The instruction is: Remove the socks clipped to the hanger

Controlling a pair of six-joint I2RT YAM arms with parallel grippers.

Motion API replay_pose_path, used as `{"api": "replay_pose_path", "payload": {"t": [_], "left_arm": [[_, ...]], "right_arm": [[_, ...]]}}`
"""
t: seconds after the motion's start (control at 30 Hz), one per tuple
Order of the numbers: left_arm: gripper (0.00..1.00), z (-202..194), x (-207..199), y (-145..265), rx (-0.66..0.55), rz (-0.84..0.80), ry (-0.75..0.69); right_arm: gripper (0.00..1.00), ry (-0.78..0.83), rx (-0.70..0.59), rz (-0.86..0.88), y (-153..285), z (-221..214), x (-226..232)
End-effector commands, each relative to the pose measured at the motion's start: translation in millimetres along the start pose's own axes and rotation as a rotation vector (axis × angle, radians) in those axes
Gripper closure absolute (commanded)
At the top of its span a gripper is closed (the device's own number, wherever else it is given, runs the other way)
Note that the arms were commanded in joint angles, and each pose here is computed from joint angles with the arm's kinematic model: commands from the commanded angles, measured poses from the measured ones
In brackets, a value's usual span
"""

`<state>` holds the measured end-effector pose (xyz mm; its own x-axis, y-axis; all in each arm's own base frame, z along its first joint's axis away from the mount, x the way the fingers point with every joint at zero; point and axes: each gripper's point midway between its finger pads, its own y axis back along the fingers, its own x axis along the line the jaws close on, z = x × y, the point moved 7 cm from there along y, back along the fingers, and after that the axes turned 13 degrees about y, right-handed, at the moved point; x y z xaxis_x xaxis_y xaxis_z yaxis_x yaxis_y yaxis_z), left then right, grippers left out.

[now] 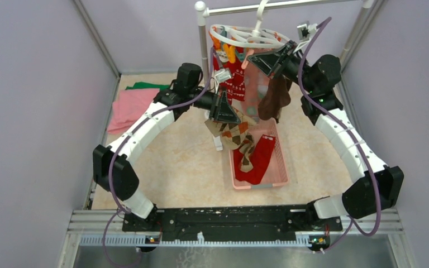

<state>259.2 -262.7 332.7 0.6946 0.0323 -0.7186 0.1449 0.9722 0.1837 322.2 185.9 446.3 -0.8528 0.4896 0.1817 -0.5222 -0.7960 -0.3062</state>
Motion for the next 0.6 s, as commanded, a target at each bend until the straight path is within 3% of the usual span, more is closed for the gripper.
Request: {"api": "replay_pose_path", "payload": {"t": [0.0, 0.07, 0.1, 0.13, 0.2, 0.27, 0.3, 0.57], "left_arm": [[0.99, 1.4, 19.6, -12.9, 0.009, -0.002, -0.03], [0.96, -0.5, 24.9, -20.9, 0.022, -0.005, -0.024], [0.93, -3.0, 28.4, -26.1, 0.033, -0.009, -0.02], [0.85, -5.0, 31.4, -30.5, 0.041, -0.011, -0.019], [0.5, -12.0, 36.5, -37.5, 0.067, -0.026, -0.02], [0.12, -19.2, 40.5, -42.4, 0.08, -0.003, -0.045], [0.03, -21.2, 42.2, -42.5, 0.076, 0.01, -0.061], [0.01, -26.9, 44.1, -39.7, 0.079, 0.044, -0.057]], "right_arm": [[1.0, 0.09, 0.009, -0.042, -3.3, 15.3, 12.7], [1.0, 0.09, 0.021, -0.063, -1.0, 13.4, 11.7], [0.96, 0.09, 0.028, -0.072, 0.8, 11.9, 11.5], [0.83, 0.096, 0.036, -0.087, 2.7, 10.8, 10.6], [0.52, 0.111, 0.063, -0.155, 10.8, 12.1, 9.7], [0.4, 0.128, 0.099, -0.254, 27.0, 8.0, 7.9], [0.37, 0.145, 0.105, -0.297, 37.1, 4.0, 8.1], [0.35, 0.235, 0.192, -0.611, 82.0, -35.8, -21.3]]}}
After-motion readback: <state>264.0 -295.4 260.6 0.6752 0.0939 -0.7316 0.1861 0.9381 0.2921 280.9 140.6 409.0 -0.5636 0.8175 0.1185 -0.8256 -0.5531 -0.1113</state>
